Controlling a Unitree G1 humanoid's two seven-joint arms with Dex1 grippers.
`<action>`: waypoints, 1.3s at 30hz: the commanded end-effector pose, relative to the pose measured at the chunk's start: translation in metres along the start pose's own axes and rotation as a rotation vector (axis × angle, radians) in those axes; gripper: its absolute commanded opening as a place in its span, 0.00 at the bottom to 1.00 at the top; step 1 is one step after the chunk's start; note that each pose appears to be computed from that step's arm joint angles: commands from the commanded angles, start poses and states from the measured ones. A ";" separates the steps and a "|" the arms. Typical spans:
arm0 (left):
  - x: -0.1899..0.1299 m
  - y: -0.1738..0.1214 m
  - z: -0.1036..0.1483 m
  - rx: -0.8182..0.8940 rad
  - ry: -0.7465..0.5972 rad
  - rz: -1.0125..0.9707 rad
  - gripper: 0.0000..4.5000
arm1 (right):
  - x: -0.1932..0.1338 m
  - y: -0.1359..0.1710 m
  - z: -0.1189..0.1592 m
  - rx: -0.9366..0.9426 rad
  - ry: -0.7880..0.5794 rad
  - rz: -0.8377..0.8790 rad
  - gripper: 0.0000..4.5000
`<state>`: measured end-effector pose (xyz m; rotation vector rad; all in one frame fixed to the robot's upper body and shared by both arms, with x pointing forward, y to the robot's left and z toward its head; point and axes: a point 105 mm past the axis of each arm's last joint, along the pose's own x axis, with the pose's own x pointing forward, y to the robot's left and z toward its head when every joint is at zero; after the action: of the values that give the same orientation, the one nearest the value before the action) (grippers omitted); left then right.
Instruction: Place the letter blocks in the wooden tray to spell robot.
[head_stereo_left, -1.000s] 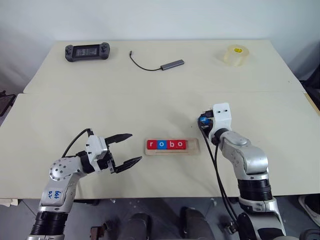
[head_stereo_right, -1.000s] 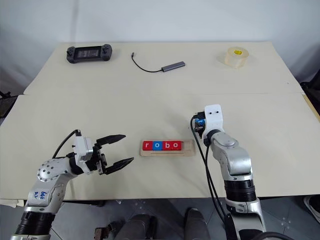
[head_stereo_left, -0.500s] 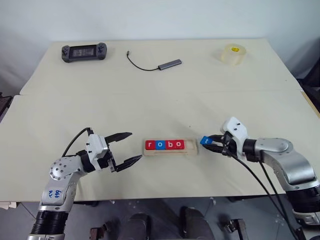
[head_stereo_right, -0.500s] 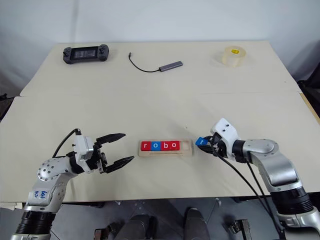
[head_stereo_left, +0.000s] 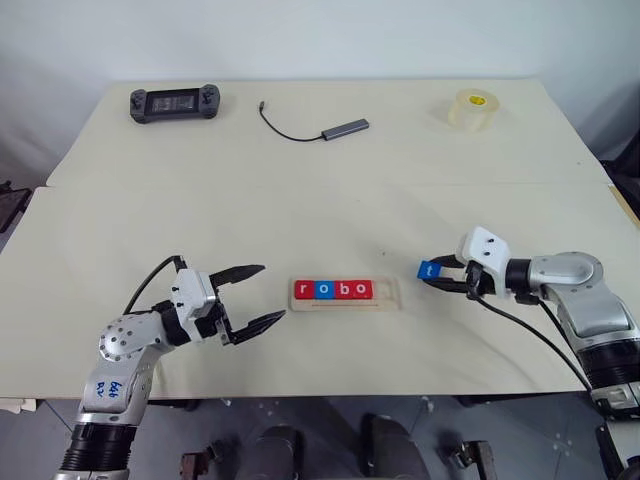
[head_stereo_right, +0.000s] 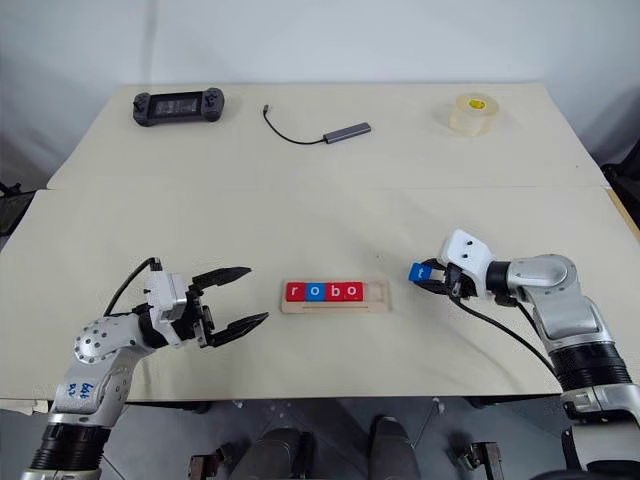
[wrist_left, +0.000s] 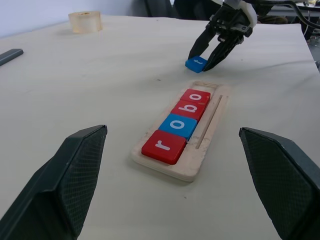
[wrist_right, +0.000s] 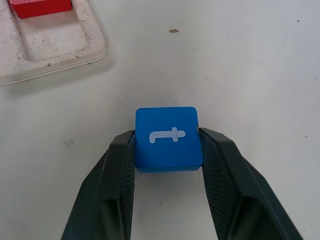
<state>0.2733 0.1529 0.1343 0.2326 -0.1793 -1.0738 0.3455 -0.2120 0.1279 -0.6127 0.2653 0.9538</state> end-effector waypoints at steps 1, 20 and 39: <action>0.000 -0.003 0.007 0.019 -0.013 -0.008 1.00 | -0.010 -0.013 0.009 -0.034 -0.050 -0.074 0.68; -0.001 -0.004 0.001 0.003 0.000 -0.054 1.00 | -0.020 0.002 -0.003 0.664 0.042 -0.630 0.89; 0.001 0.001 0.003 0.009 -0.005 -0.060 1.00 | 0.013 0.033 0.014 0.860 0.061 -0.774 0.89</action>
<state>0.2738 0.1517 0.1302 0.2267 -0.1537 -1.1335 0.3258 -0.1792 0.1225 0.0805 0.4130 0.0534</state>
